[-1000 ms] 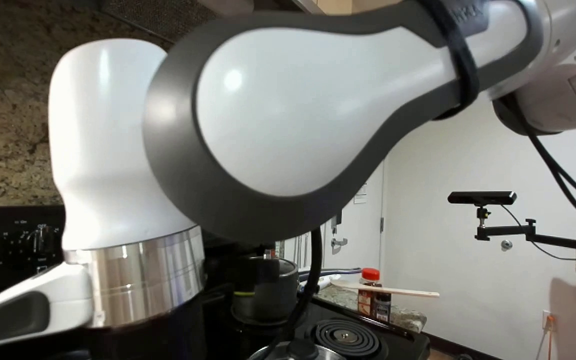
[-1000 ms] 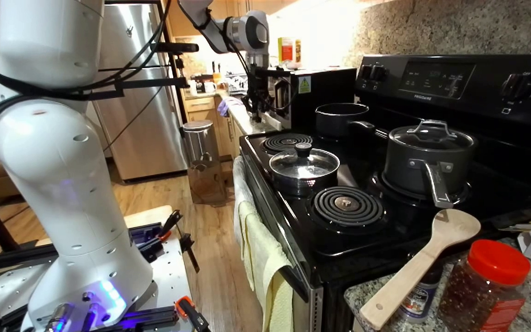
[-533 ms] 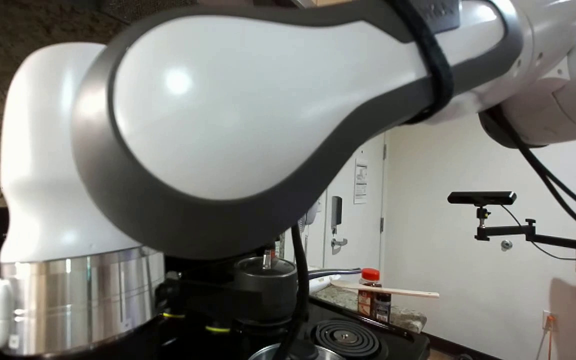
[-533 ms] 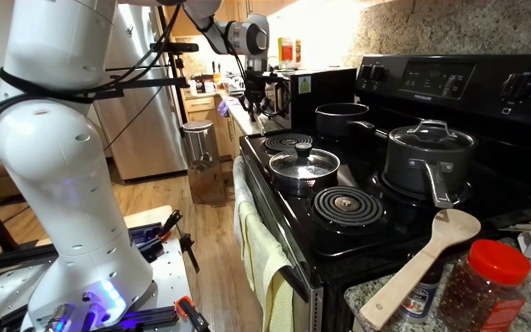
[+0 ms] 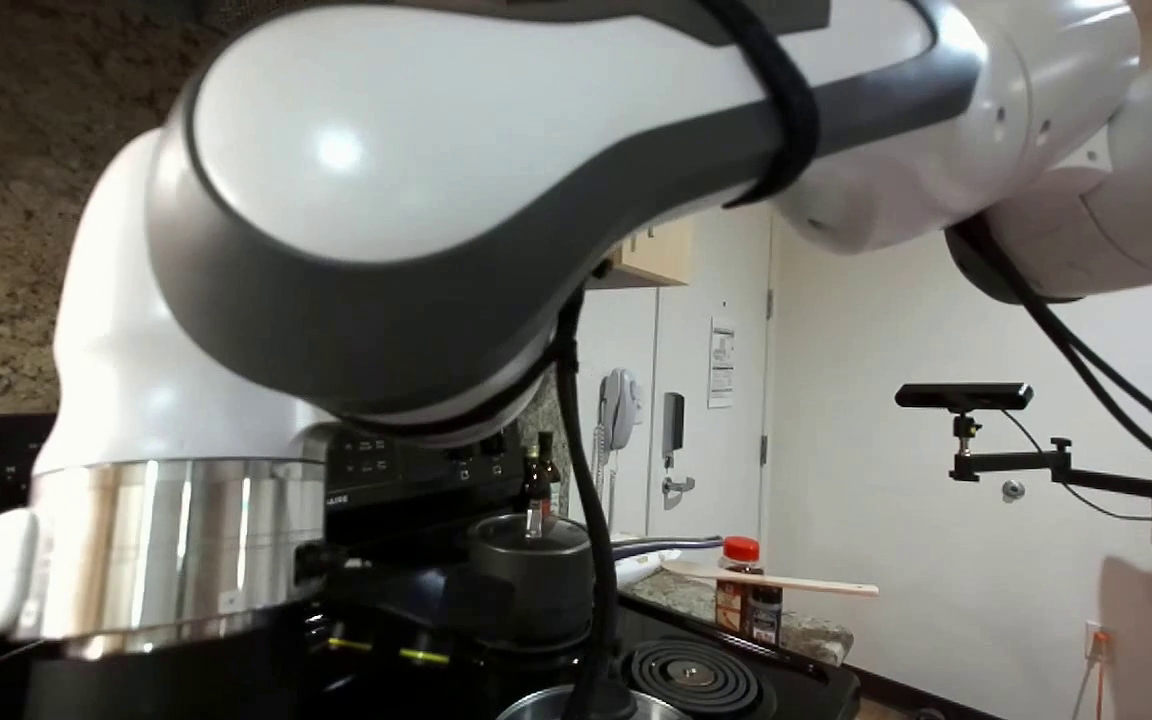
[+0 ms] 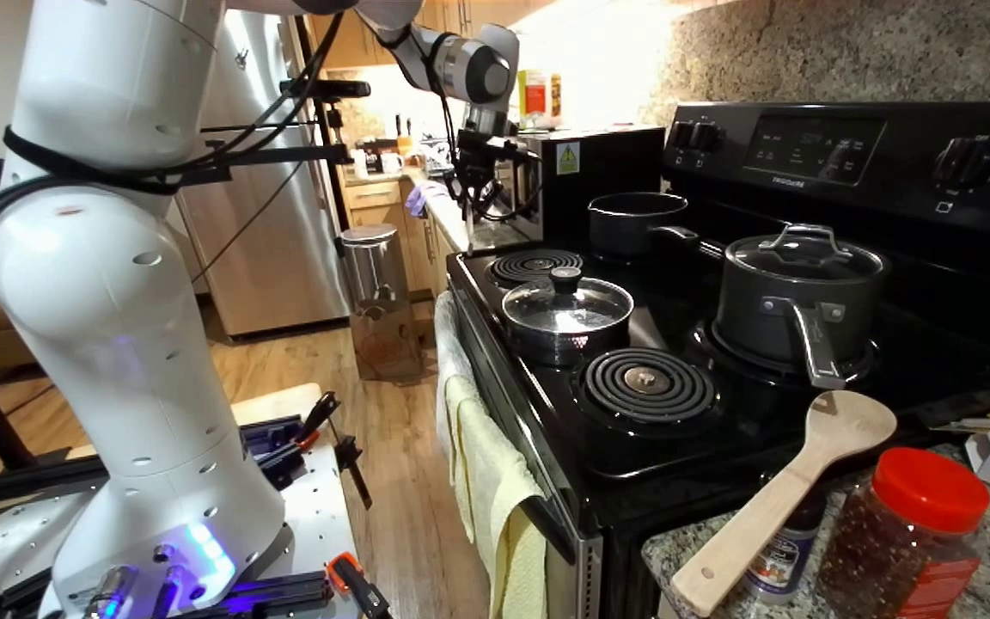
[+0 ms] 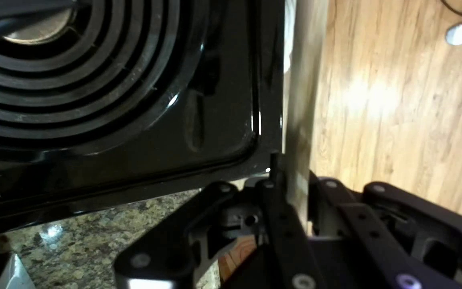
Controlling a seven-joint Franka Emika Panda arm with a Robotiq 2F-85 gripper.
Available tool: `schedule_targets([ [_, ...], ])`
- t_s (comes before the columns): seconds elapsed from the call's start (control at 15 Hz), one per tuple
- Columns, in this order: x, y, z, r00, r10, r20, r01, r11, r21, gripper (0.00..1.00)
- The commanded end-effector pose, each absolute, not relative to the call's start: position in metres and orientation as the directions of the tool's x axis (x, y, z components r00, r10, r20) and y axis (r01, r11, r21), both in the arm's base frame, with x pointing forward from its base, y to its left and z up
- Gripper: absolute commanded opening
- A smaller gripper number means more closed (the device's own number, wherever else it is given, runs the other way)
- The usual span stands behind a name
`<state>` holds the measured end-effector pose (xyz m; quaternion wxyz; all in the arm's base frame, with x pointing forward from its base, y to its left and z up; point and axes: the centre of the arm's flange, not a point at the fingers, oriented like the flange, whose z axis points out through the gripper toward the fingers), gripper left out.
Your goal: Pick up the cooking stick and put it on the stove
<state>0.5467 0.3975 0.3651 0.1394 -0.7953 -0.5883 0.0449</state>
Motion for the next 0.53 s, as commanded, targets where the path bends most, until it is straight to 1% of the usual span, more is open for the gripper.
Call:
schedule_targets([
  [0.0, 0.575, 0.39, 0.359, 0.437, 0.885, 0.163, 0.851, -0.348, -0.393, 0.05],
  [0.07, 0.56, 0.39, 0.362, 0.368, 0.92, 0.132, 0.891, -0.308, -0.334, 0.07],
  [0.33, 0.573, 0.382, 0.354, 0.411, 0.899, 0.149, 0.866, -0.335, -0.372, 0.07],
  [0.4, 0.572, 0.383, 0.354, 0.41, 0.9, 0.15, 0.866, -0.333, -0.373, 0.05],
  [0.47, 0.572, 0.381, 0.358, 0.497, 0.853, 0.16, 0.832, -0.415, -0.369, 0.05],
])
